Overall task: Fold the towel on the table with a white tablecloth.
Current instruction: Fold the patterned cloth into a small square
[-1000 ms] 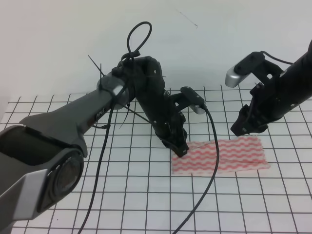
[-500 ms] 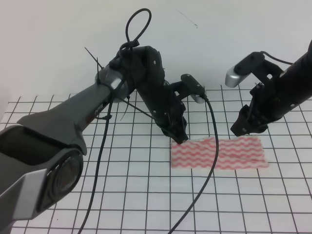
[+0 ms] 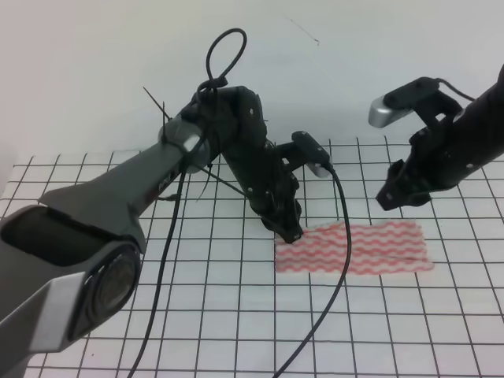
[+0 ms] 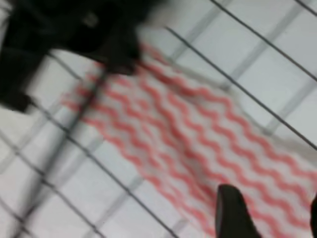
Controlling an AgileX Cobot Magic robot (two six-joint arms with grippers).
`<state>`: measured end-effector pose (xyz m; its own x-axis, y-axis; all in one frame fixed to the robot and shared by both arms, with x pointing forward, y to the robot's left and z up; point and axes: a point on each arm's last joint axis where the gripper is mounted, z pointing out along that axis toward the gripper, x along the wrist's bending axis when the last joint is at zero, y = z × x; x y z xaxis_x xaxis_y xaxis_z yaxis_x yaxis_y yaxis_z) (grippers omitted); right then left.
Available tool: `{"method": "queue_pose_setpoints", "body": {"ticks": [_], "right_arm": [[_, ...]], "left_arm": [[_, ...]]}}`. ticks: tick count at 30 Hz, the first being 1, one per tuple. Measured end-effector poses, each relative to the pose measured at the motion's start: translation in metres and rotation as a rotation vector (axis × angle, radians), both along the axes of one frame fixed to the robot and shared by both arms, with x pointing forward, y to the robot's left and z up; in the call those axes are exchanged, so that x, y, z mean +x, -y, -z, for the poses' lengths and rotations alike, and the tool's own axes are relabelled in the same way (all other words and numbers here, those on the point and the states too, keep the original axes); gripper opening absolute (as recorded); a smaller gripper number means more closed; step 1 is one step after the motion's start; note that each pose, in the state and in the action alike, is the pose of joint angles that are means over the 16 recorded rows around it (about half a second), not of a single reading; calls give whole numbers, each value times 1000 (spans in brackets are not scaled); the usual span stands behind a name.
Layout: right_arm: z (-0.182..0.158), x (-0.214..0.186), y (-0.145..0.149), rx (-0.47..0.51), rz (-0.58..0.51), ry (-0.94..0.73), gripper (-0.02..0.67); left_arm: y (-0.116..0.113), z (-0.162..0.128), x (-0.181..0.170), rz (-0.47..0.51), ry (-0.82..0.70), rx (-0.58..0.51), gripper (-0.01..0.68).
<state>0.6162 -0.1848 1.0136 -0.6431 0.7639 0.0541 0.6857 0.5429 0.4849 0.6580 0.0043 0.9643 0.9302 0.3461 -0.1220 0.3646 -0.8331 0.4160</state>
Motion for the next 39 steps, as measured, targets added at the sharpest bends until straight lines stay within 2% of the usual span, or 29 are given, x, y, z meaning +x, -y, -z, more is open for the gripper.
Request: {"method": "queue_pose_setpoints", "body": {"ticks": [5,8,11,16,22,29,39], "right_arm": [[3,6,14,-6,118,-13,335],[9,10,23,-7,174,-32,335],[18,14,31,-2,210,-57,335],[39,22,37,26,235,-103,334],[65,30,37,36,224,-133,312],[83,35,37,25,211,-136,239],[90,37,36,30,200,-134,78]], "left_arm": [[-3,-21,-3,-17,8,-31,263],[-8,-41,-6,-31,13,-57,275],[-16,-63,-8,-53,18,-85,240],[-31,-95,-12,-91,29,-133,135],[-46,-118,-15,-130,35,-165,37],[-53,-127,-14,-151,46,-175,22],[-54,-127,-14,-152,53,-168,22]]}}
